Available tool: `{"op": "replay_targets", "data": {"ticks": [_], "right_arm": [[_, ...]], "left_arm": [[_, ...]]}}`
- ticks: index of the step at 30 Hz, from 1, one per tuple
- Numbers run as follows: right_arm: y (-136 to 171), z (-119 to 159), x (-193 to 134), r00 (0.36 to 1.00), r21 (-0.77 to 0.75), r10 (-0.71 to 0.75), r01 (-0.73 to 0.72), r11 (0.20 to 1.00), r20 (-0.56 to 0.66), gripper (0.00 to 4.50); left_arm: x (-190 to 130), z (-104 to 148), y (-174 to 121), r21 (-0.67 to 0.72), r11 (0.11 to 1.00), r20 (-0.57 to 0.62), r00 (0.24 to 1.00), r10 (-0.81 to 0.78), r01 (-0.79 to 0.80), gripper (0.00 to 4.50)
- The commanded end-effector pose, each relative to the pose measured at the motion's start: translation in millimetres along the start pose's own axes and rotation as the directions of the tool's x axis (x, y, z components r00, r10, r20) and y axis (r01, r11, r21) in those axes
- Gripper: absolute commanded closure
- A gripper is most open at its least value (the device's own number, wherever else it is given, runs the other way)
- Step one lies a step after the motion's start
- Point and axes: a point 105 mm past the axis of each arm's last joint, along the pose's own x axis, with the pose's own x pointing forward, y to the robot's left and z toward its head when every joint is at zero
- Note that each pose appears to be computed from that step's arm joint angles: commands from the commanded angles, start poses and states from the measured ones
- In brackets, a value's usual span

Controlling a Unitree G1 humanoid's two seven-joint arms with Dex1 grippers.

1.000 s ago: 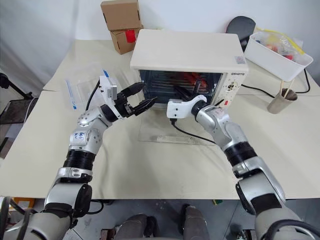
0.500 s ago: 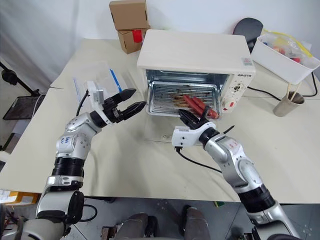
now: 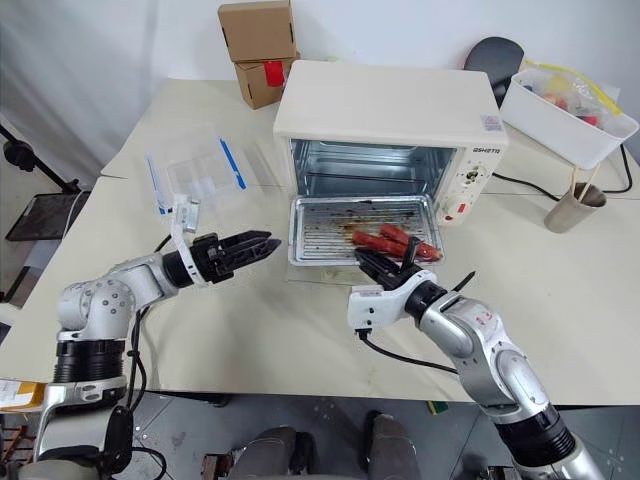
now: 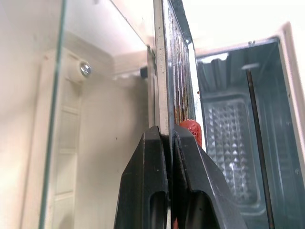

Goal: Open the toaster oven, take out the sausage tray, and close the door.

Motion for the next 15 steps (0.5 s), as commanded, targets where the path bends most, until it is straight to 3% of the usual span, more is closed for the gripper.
{"op": "replay_targets", "data": {"ticks": [1,7,13,15], "right_arm": [[-15.2,14.6,-5.3,0.996,-0.039,-0.027,0.03,0.999,0.082,4.48],[-8.2,25.8,-2.9,0.986,-0.043,0.027,-0.02,0.999,0.164,4.48],[-9.4,32.9,2.0,0.976,-0.059,0.038,-0.026,0.998,0.216,4.48],[-9.3,34.1,3.9,0.973,-0.065,0.045,-0.031,0.997,0.227,4.48]], "left_arm": [[2.4,7.5,-12.9,-0.096,0.994,0.061,0.997,-0.038,0.043,0.0],[5.3,7.1,-12.5,-0.281,0.958,0.071,0.997,-0.036,0.054,0.0],[9.7,10.7,-14.8,-0.365,0.928,0.088,0.995,-0.045,0.074,0.0],[11.6,9.9,-15.5,-0.385,0.92,0.083,0.996,-0.045,0.073,0.42]]}}
